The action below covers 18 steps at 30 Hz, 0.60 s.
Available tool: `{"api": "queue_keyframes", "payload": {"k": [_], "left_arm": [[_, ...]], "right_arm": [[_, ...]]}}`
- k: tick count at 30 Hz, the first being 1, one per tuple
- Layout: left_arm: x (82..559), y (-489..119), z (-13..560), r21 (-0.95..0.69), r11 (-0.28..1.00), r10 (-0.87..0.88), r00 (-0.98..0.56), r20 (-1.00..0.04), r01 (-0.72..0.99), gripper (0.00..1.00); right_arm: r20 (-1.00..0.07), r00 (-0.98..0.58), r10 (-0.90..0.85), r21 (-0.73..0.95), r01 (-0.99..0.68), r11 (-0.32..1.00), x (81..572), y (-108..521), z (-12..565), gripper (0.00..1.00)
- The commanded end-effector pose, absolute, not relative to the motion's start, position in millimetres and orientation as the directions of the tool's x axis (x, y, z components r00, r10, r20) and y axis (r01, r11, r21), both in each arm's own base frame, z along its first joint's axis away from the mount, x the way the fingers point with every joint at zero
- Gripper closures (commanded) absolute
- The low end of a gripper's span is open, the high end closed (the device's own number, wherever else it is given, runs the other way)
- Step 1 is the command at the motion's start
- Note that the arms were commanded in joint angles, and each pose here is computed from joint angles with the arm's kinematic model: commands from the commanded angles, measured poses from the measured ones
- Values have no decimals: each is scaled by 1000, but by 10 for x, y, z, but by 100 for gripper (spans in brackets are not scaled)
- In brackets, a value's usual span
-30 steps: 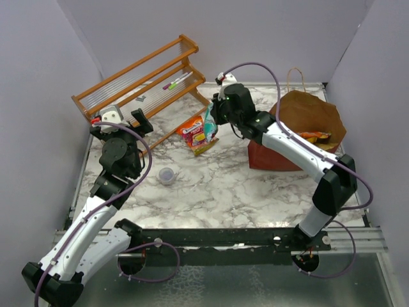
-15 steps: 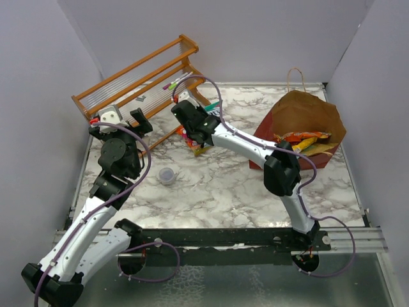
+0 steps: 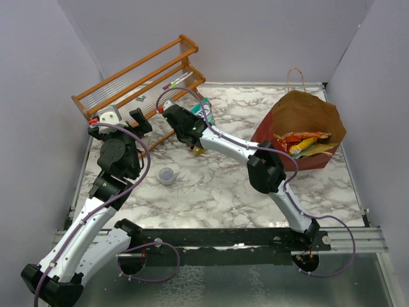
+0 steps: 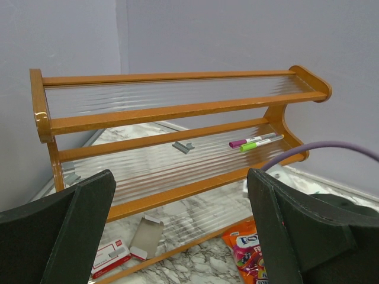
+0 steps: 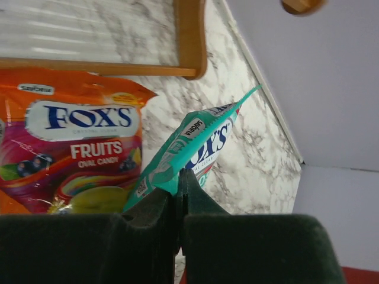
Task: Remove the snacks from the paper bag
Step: Place the snack at the center of the board.
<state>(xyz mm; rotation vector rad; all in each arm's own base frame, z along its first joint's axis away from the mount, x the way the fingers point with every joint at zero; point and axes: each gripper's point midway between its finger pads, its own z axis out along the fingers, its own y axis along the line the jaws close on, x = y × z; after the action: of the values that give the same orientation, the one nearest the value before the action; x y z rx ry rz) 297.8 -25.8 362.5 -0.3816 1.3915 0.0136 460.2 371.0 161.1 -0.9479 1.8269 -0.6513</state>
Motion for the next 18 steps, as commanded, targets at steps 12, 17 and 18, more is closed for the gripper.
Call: {"api": "queue_keyframes", "payload": {"k": [12,17,18], "left_arm": [[2965,-207,3743,-263,933,-213,213,-954,-245,4],[2971,-203,3729,-257,933,-207,209,-956,-251,4],[2968,-201,3732,-257,933,-207,209,-956,-250,4]], "right_arm": [[-614,-194,-765,-594,-525,610,4618,4435,1126,91],[-668,-224,-709,-512,-553,657,4591,4582,996,79],[-672,-232,-703,-497,-562,661,4573,4599,955,77]]}}
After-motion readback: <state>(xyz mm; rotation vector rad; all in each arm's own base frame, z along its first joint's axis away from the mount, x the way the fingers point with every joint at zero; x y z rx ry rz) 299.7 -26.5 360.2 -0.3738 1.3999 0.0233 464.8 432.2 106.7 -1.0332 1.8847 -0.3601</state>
